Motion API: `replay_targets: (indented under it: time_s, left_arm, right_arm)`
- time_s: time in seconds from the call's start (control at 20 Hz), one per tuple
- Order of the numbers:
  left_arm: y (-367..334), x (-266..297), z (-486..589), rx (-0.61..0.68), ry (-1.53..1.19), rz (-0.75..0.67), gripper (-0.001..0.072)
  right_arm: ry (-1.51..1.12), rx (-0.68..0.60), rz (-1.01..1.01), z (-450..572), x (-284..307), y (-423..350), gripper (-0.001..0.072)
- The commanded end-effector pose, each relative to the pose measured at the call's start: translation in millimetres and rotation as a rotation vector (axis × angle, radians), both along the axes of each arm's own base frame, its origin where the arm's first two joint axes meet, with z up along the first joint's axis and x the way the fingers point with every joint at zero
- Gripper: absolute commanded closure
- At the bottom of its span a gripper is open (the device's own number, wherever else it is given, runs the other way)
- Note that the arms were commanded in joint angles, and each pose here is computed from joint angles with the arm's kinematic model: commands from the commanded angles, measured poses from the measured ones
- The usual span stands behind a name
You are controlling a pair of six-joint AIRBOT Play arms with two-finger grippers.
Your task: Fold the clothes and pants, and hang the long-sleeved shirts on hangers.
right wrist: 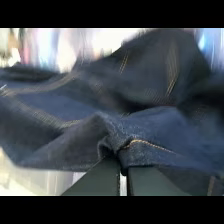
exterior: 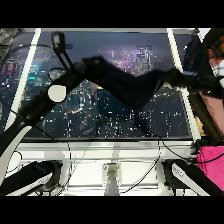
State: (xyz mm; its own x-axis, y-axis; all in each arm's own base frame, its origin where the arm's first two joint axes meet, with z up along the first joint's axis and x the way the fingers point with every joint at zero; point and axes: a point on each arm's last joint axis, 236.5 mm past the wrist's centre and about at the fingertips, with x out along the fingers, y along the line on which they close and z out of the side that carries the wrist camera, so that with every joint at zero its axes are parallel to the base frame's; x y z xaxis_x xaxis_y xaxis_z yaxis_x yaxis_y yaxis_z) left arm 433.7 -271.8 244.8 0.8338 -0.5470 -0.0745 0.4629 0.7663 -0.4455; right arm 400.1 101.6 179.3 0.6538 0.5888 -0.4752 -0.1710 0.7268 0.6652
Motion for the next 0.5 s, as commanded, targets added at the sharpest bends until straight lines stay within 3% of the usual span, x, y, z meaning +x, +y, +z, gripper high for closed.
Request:
replay_targets:
  time_s: [0.0,0.45]
  left_arm:
    - [12.2,-0.5,97.3,-0.127,-0.218,0.071,0.0694]
    - [7.9,27.4,85.7,-0.144,-0.234,0.127,0.0693]
  right_arm:
    - [-0.215,-0.015,-0.078,82.9,33.9,-15.9,0.0697]
    - [-0.384,0.007,-0.202,138.6,87.2,-40.2,0.0698]
